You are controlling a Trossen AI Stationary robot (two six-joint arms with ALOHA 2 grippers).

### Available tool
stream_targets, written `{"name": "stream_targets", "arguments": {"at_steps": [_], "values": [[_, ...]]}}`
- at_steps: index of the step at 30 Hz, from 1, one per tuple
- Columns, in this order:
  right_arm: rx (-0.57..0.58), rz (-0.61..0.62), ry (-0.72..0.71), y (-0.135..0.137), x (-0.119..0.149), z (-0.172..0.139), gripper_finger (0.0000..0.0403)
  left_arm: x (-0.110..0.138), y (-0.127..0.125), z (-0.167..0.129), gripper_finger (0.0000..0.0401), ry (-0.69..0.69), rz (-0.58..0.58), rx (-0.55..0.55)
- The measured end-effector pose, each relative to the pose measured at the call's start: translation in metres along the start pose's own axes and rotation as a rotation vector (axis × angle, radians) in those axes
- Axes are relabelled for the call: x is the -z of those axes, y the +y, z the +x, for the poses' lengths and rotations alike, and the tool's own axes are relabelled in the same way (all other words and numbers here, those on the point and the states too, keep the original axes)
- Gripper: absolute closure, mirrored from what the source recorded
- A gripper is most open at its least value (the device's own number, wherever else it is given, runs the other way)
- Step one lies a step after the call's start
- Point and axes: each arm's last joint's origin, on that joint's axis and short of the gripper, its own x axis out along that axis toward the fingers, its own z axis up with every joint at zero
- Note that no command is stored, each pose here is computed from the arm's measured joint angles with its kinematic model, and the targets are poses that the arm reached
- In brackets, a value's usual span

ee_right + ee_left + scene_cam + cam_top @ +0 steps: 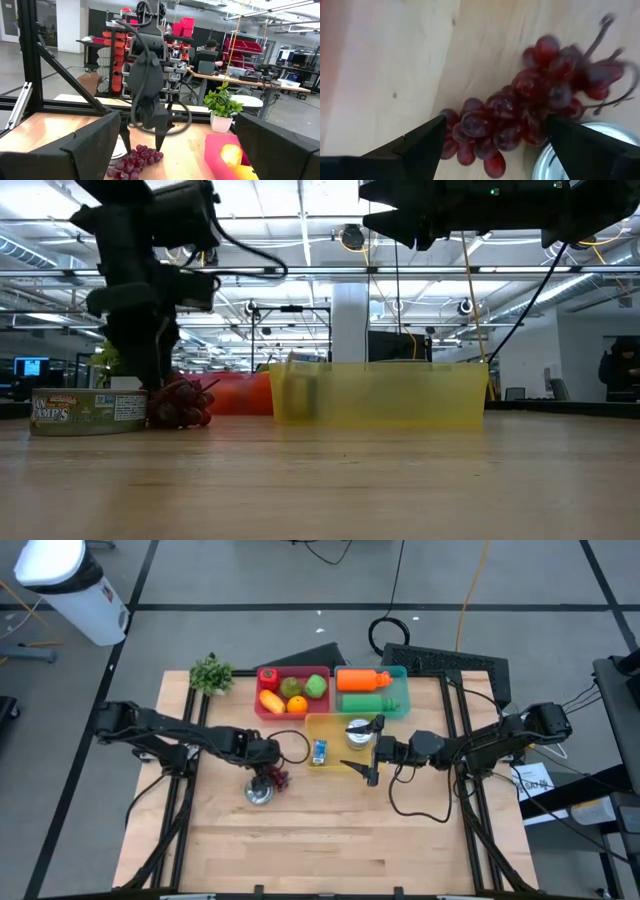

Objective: Pick & Place Food Item
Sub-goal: Put the red grapes into the red bin

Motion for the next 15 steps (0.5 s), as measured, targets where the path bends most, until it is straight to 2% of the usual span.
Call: {"name": "stream_targets", "arguments": {"at_steps": [8,15], "values": [[0.000,0.000,0.002,0.000,0.000,0.000,0.0025,-0.005,-0.003,0.026,0.0059,0.038,0.002,-0.016],[0.000,0.001,0.000,0.000,0.000,0.000,0.0025,-0.010,0.005,0.034,0.0081,0.005,-0.042,-0.117]]}}
